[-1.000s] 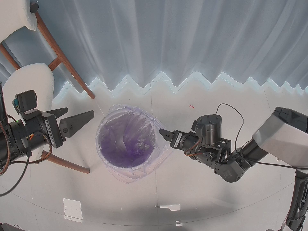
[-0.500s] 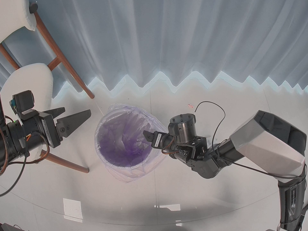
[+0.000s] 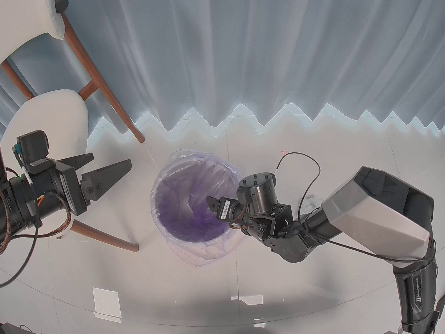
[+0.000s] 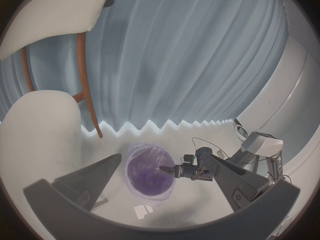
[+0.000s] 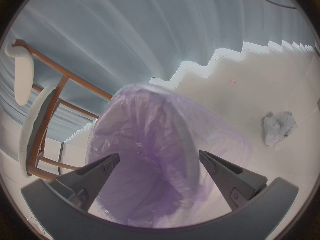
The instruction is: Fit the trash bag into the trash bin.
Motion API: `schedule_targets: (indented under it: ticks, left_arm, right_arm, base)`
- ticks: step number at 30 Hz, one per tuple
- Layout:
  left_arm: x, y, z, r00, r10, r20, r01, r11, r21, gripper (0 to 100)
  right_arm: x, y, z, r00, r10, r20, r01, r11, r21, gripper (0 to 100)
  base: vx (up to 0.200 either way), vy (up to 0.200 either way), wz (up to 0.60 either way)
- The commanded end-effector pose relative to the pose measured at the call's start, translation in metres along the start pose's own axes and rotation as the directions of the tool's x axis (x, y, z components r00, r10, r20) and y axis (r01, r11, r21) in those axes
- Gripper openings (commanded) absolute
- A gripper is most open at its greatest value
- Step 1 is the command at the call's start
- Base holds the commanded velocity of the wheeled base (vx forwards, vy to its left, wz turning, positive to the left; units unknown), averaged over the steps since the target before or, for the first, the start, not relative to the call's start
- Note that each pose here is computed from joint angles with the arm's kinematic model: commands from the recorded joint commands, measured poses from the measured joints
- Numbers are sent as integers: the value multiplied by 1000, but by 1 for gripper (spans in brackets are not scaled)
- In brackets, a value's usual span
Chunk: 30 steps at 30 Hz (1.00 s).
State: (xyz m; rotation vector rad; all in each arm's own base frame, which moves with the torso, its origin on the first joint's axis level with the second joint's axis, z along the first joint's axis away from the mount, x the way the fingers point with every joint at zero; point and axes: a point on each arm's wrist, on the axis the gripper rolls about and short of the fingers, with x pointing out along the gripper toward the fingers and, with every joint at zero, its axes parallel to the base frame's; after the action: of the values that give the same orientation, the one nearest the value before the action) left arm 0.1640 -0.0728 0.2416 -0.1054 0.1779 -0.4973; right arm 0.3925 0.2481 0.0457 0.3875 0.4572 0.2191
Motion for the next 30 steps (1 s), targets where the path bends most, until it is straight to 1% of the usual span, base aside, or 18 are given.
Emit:
schedule_targets:
  ticks: [1,4,8,11,12,17,21,24,25,27,28,30]
  left_arm:
    - [0,0,0,1000,-3,8,3,1000,2,100]
    - [0,-1,0,1000,-7,9,7,1000,3,100]
    - [0,-1,0,1000,-8,9,8,1000,3,100]
    - [-1,-1,1,1000,-9,12,8,1000,4,100]
    - [-1,-1,1,1000,-10,12,10,1000,4,100]
    - [0,-1,2,1000,-7,15,7,1000,1,100]
    - [5,-2,9,998,-24,50,24,1000,1,100]
    - [8,-2,9,998,-28,55,28,1000,3,100]
    - [11,-2,13,996,-33,89,32,999,9,100]
    - [12,-2,14,993,-37,108,36,999,11,100]
    - [14,-2,16,991,-40,130,39,999,14,100]
    - [14,-3,15,990,-48,131,47,999,10,100]
  right_arm:
    - [6,-4,-12,999,-30,-14,30,999,-16,100]
    - [14,-10,-24,998,-68,-18,67,997,-34,100]
    - [16,-14,-24,997,-79,-12,79,996,-31,100]
    - [16,-15,-20,997,-81,-1,81,996,-24,100]
    - [16,-15,-19,997,-81,-1,81,996,-25,0]
    - [15,-16,-18,996,-85,-1,85,996,-23,0]
    - [14,-20,-13,996,-92,9,92,996,-11,0]
    - [13,-21,-9,996,-92,17,92,996,-4,0]
    - [12,-25,-5,995,-102,23,101,995,9,0]
    - [11,-25,-5,995,-102,22,102,995,10,0]
    - [9,-28,0,994,-103,34,102,995,17,0]
    - [6,-29,5,994,-97,52,95,995,25,0]
  base:
    - [0,0,0]
    - [0,0,0]
    - [0,0,0]
    - [0,0,0]
    - [0,0,0]
    - [0,0,0]
    - [0,0,0]
    - [0,0,0]
    - [0,0,0]
    - [0,0,0]
    - [0,0,0]
    - [0,0,0]
